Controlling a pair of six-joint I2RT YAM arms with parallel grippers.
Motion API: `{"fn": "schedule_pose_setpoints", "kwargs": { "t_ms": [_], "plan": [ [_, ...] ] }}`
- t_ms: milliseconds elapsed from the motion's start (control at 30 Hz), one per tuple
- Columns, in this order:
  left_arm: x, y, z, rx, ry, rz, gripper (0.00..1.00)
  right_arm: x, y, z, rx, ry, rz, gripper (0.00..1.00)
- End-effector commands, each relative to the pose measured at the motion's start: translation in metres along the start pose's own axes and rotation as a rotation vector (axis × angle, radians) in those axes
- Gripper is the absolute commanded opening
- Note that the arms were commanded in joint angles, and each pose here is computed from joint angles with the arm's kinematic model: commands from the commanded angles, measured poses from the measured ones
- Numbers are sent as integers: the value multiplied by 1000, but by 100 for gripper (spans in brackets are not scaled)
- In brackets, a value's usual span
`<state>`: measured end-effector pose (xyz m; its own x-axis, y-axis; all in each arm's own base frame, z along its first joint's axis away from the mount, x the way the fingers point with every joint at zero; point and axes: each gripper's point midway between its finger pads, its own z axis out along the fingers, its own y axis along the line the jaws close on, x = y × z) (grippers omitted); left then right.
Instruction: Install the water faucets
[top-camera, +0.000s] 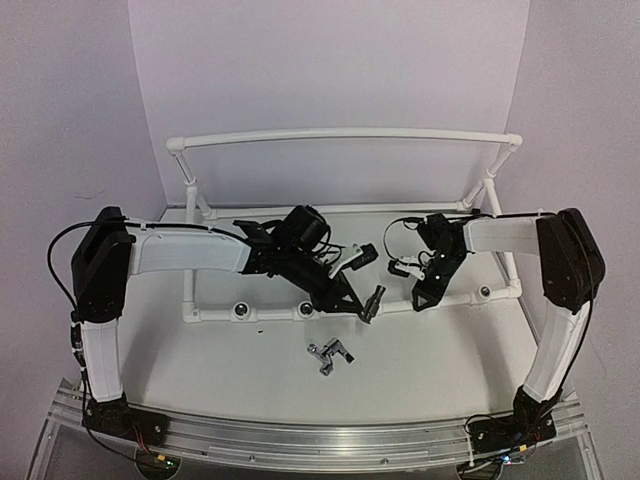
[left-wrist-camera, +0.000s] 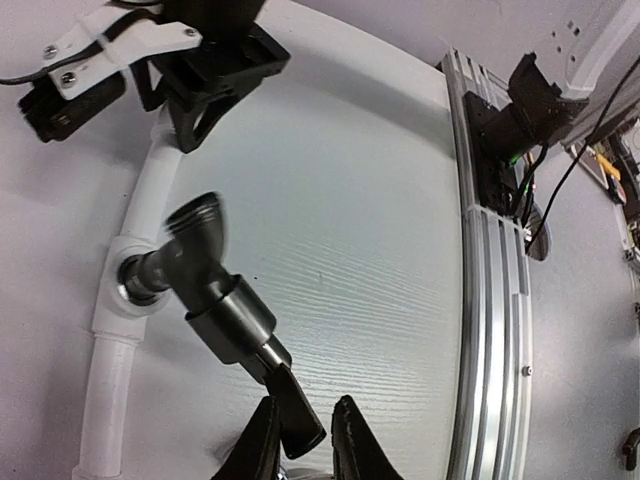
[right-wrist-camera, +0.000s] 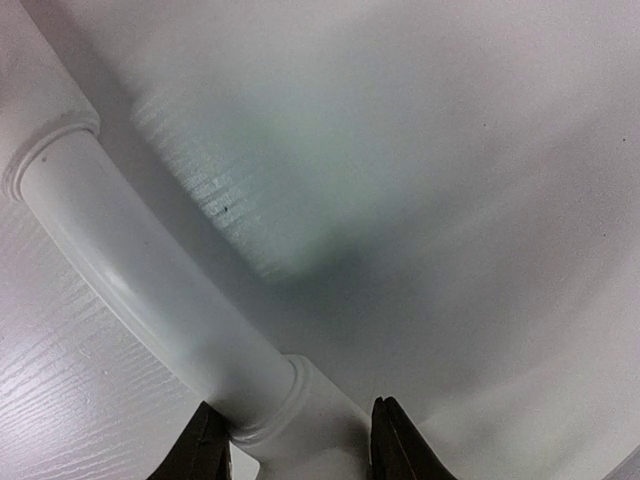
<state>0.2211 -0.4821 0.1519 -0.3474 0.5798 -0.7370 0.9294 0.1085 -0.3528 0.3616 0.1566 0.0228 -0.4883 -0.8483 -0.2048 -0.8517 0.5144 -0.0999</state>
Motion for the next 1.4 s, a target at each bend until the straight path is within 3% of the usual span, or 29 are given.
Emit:
{"fn": "schedule_pose_setpoints", "kwargs": {
  "t_ms": [0, 167, 433, 667, 733, 867, 967, 1067, 1233, 1367],
  "plan": [
    [-10, -22, -10, -57, 18, 187, 17, -9, -6, 30, 11, -18, 173, 0],
    [-10, -12, -9, -178, 17, 239, 16, -9, -4, 30, 1, -16, 179, 0],
    [-36, -15, -20, -240, -38, 272, 1, -6, -5, 30, 9, -2, 187, 0],
    [-25, -16, -5, -298, 98, 343, 2, -4, -4, 30, 10, 9, 193, 0],
    [-31, -15, -8, -324, 78, 329, 21, -4, -3, 29, 8, 4, 188, 0],
    [-49, -16, -24, -367, -16, 279, 56, -19, -4, 11, -3, -65, 186, 29],
    [-67, -15, -47, -398, -110, 210, 77, -36, -9, -12, 4, -137, 209, 48],
    [-77, -7, -75, -435, -187, 120, 98, -49, -8, -42, -1, -217, 208, 57],
    [-70, 8, -109, -451, -298, -80, 100, -57, -3, -83, 7, -320, 207, 60],
    [-46, 32, -127, -600, -355, -241, 100, -56, 14, -103, -49, -366, 212, 58]
  ]
}}
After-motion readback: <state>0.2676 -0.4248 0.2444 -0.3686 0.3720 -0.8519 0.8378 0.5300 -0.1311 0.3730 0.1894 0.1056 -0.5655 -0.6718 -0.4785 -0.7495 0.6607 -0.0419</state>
